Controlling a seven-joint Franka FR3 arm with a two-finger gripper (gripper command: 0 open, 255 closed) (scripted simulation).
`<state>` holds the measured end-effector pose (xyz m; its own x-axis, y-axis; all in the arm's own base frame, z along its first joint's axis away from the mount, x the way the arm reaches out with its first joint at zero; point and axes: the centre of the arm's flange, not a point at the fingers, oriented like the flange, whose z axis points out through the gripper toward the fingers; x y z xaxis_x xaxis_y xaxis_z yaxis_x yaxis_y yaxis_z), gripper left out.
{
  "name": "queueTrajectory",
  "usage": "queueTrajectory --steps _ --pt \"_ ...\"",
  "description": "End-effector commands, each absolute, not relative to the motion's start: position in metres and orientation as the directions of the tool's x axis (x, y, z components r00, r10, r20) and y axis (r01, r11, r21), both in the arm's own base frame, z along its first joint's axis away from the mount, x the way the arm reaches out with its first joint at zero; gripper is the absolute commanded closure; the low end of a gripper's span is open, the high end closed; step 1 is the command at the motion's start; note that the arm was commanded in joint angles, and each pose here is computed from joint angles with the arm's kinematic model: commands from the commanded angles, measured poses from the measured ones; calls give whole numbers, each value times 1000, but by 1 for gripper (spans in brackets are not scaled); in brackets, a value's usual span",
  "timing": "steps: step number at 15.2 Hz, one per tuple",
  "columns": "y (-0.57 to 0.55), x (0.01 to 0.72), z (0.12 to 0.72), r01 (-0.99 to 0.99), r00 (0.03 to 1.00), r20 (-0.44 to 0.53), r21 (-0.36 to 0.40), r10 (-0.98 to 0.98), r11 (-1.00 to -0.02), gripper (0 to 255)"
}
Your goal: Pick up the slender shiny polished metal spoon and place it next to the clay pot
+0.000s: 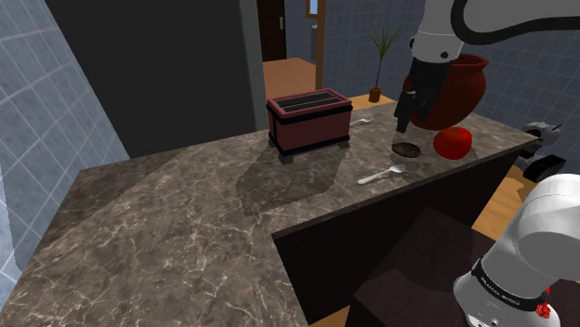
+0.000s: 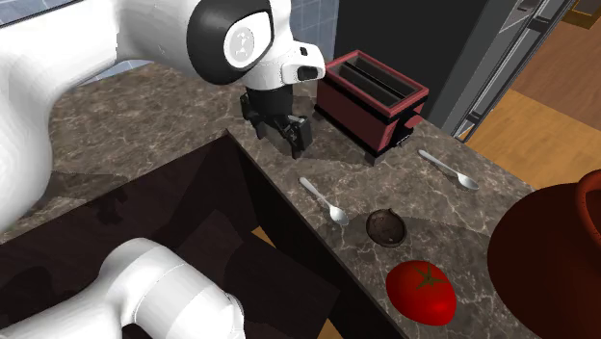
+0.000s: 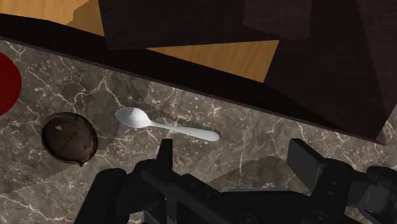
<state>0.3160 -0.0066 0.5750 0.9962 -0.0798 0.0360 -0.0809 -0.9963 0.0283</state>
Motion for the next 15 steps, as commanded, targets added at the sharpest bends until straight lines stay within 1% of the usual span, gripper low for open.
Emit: queueTrajectory --steps 1,15 --pt "-7 316 575 -81 996 36 28 -80 -996 0" --pt "-128 371 429 -293 952 -102 -25 -289 -956 0"
